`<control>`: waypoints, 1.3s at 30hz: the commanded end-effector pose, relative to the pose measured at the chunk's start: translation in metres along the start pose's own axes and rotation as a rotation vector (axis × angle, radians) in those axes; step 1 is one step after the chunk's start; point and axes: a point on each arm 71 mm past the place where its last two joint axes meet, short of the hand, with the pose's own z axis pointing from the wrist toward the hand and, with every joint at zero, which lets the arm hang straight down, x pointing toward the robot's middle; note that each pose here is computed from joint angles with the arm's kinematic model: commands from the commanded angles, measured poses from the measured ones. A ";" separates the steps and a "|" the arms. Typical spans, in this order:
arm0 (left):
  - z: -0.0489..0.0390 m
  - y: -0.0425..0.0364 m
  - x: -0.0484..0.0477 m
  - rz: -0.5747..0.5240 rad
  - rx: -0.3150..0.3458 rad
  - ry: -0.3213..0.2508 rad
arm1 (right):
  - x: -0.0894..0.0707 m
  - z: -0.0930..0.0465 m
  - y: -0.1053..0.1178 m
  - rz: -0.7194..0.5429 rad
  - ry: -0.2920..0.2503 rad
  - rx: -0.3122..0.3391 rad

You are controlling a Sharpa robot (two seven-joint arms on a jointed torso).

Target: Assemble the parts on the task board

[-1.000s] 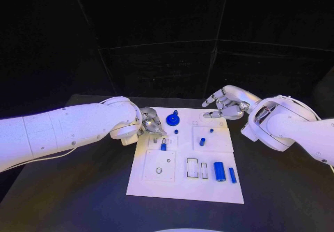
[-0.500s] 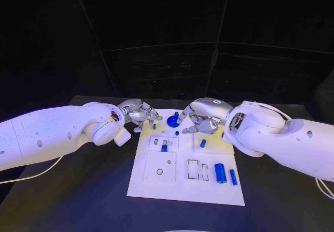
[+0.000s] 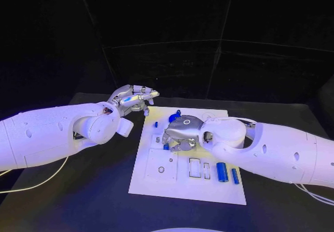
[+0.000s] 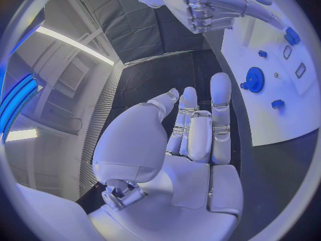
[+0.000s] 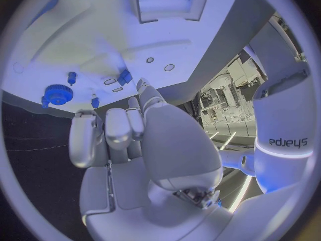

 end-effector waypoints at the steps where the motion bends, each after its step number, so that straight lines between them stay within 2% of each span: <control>1: -0.0018 -0.0060 -0.0035 -0.073 0.079 -0.052 | 0.002 0.004 0.002 -0.101 0.023 -0.031; 9: -0.0050 -0.0069 -0.0081 -0.084 0.093 -0.072 | 0.004 0.012 0.002 -0.141 0.031 -0.030; 23: -0.0055 -0.0069 -0.0103 -0.084 0.091 -0.080 | 0.008 0.022 0.007 -0.166 0.090 -0.053; 30: -0.0052 -0.0073 -0.0097 -0.084 0.093 -0.078 | 0.021 0.025 0.011 -0.179 0.137 -0.061; 39: -0.0048 -0.0073 -0.0090 -0.085 0.091 -0.075 | 0.026 0.028 0.007 -0.205 0.140 -0.032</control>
